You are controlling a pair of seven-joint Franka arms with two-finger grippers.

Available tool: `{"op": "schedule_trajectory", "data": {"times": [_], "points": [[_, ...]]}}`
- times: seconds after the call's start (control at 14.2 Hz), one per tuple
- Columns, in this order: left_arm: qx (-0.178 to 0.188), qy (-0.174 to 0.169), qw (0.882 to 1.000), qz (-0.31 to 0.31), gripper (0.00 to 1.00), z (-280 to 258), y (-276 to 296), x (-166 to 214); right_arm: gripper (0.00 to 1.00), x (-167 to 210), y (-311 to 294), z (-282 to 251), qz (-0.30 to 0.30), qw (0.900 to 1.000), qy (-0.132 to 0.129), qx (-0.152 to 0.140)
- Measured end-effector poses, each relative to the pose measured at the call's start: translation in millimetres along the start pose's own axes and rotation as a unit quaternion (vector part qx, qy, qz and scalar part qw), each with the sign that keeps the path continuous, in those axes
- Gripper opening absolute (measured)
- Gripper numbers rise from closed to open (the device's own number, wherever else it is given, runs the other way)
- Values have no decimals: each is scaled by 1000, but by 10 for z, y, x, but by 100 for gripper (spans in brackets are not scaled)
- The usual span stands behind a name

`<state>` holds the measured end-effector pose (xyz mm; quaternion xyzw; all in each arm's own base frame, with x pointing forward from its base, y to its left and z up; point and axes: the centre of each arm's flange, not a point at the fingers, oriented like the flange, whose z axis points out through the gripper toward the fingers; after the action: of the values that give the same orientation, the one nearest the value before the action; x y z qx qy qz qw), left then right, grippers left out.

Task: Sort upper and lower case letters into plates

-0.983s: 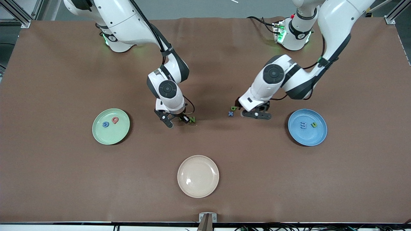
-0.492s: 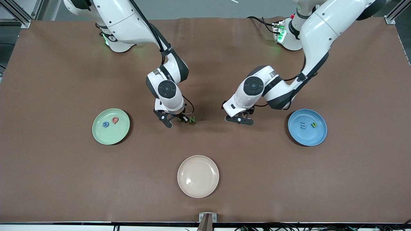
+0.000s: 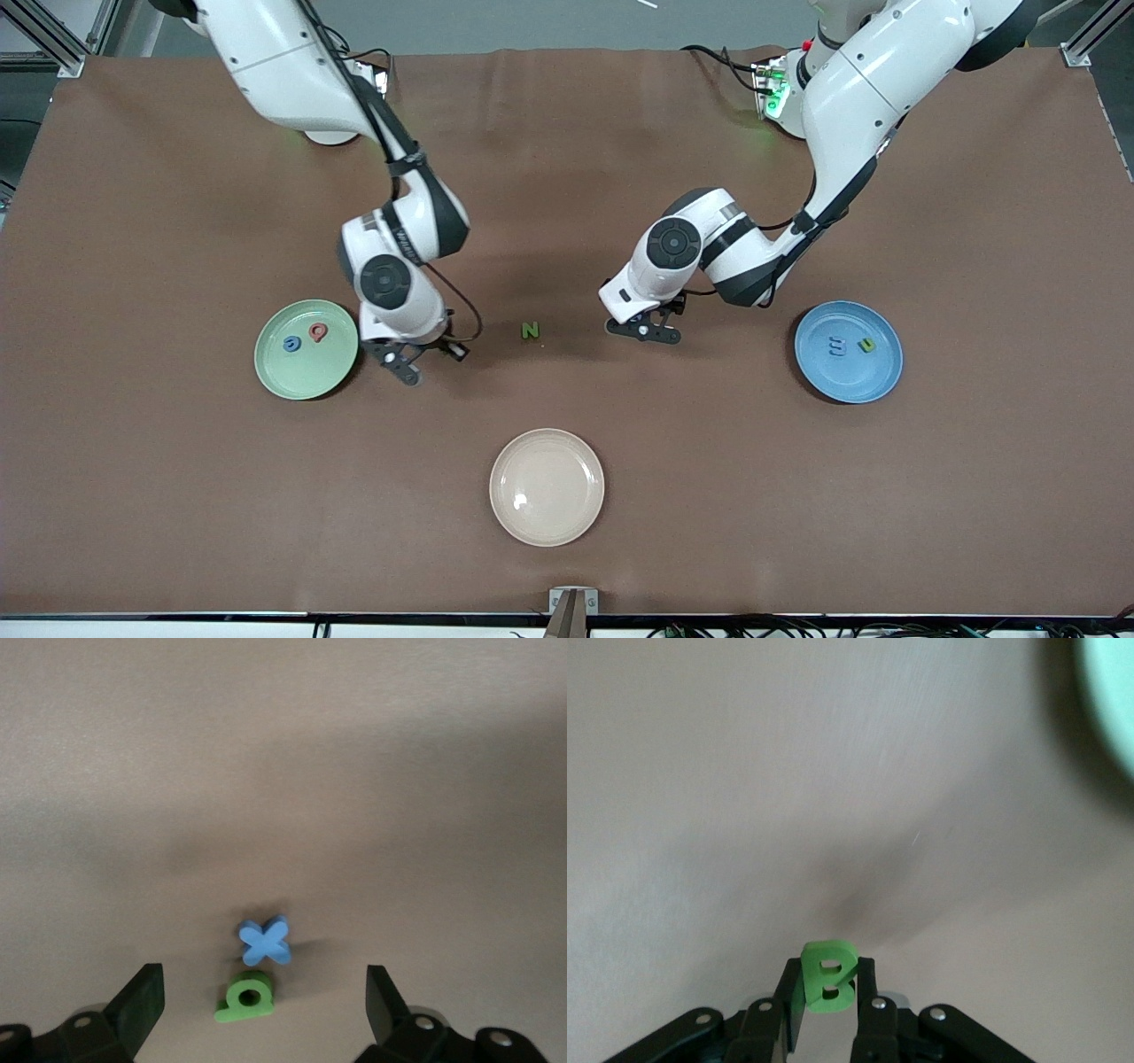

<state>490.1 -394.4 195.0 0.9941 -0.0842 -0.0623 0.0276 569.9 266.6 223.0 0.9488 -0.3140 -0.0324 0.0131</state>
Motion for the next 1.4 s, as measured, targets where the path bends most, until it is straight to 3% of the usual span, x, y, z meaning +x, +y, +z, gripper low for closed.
{"op": "schedule_trajectory", "data": {"times": [0.21,0.35,0.49,0.84,0.98,1.19,1.4], "points": [[8,-5,1000,-18,96,121,-20,-4,28,434,489,-208,-47,999,-4,3],[18,-5,1000,-22,81,201,36,-40,28,627,796,-226,-72,997,-9,2],[20,-3,999,-26,78,214,89,-59,28,768,1066,-169,-93,996,-9,3],[22,-3,999,-25,63,224,132,-81,28,930,1591,140,-127,992,13,17],[23,-1,999,-22,48,226,142,-84,28,971,1741,226,-133,991,19,18],[31,9,999,-12,37,223,134,-71,28,986,1836,286,-134,990,25,21],[32,10,999,-11,37,221,130,-66,28,956,1815,294,-137,990,25,22]]}}
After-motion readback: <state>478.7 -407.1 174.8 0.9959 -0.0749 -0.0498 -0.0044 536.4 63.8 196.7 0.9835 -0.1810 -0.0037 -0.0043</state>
